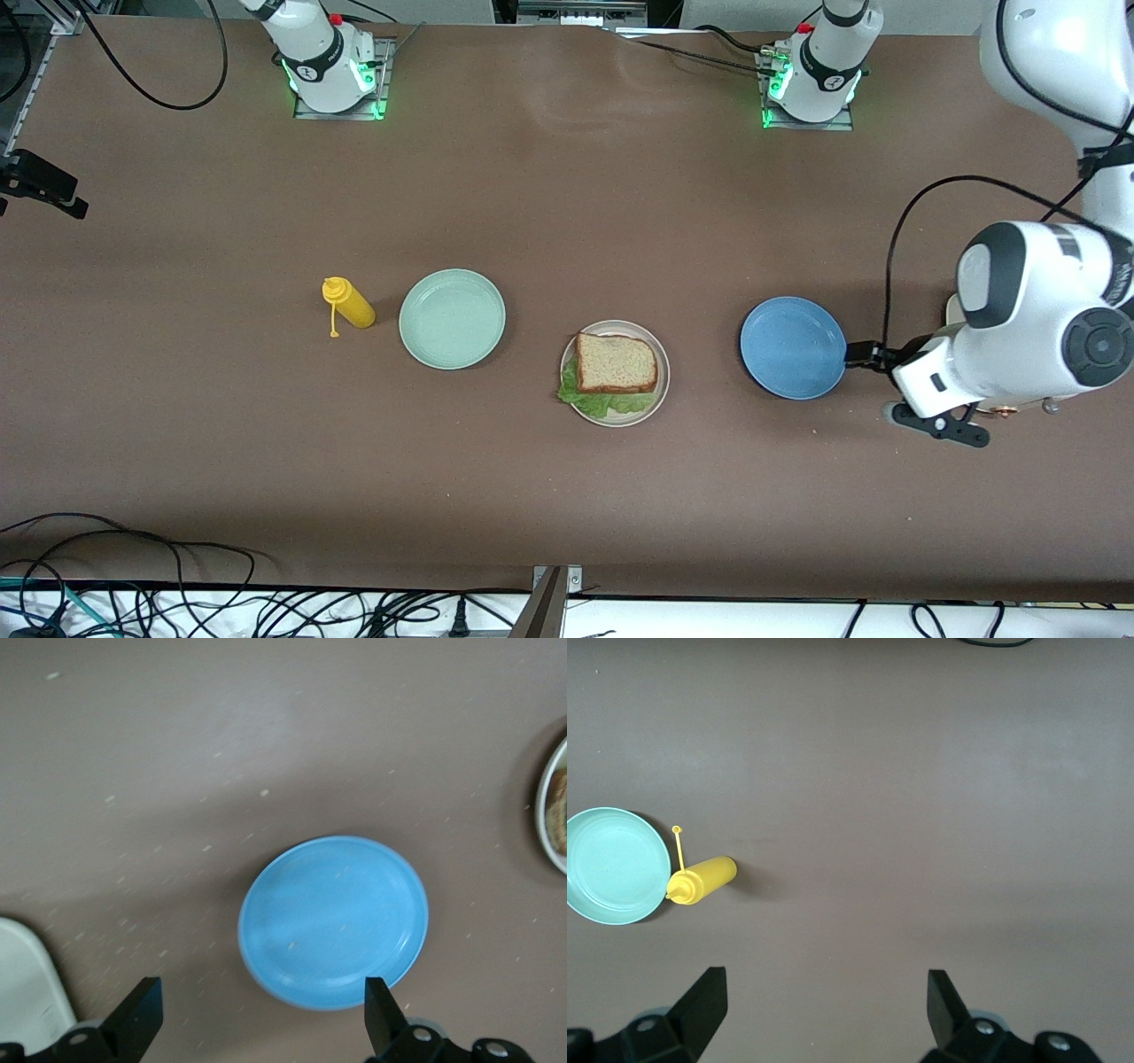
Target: Make sandwich on beige plate with both arms
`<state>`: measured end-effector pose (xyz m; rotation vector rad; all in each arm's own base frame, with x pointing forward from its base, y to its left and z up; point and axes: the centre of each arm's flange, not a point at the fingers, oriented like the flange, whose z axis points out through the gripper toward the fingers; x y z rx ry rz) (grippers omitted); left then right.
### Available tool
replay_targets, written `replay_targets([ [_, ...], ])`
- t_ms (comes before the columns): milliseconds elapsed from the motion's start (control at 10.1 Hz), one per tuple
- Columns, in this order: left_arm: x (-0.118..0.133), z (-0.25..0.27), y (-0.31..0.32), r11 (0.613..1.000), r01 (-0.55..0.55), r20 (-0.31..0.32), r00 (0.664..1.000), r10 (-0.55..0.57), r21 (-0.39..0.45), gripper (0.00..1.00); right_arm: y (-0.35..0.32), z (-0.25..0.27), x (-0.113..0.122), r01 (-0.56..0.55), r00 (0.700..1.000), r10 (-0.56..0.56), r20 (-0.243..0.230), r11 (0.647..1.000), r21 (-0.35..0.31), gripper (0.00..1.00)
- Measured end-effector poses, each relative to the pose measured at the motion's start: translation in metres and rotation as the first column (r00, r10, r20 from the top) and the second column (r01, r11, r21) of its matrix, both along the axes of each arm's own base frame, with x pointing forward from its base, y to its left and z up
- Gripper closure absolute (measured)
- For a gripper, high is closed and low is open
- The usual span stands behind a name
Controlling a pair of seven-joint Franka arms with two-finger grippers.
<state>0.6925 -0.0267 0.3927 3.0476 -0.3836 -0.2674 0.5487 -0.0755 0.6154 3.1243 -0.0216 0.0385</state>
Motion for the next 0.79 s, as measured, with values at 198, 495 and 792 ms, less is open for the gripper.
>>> replay_targets([
  [198, -0.010, 0.028, 0.018, 1.000, -0.025, -0.011, 1.000, 0.025, 0.011, 0.00, 0.000, 0.000, 0.000, -0.002, 1.000, 0.002, 0.001, 1.000, 0.000, 0.00],
  [495, -0.035, 0.099, 0.028, 0.999, -0.049, 0.027, 0.998, 0.049, 0.015, 0.00, 0.003, 0.000, 0.000, -0.008, 1.000, 0.008, 0.002, 1.000, 0.000, 0.00],
  [792, -0.088, 0.152, 0.037, 0.997, -0.079, 0.030, 0.996, 0.079, 0.001, 0.00, 0.005, 0.001, 0.001, -0.012, 1.000, 0.012, 0.002, 1.000, 0.000, 0.00],
])
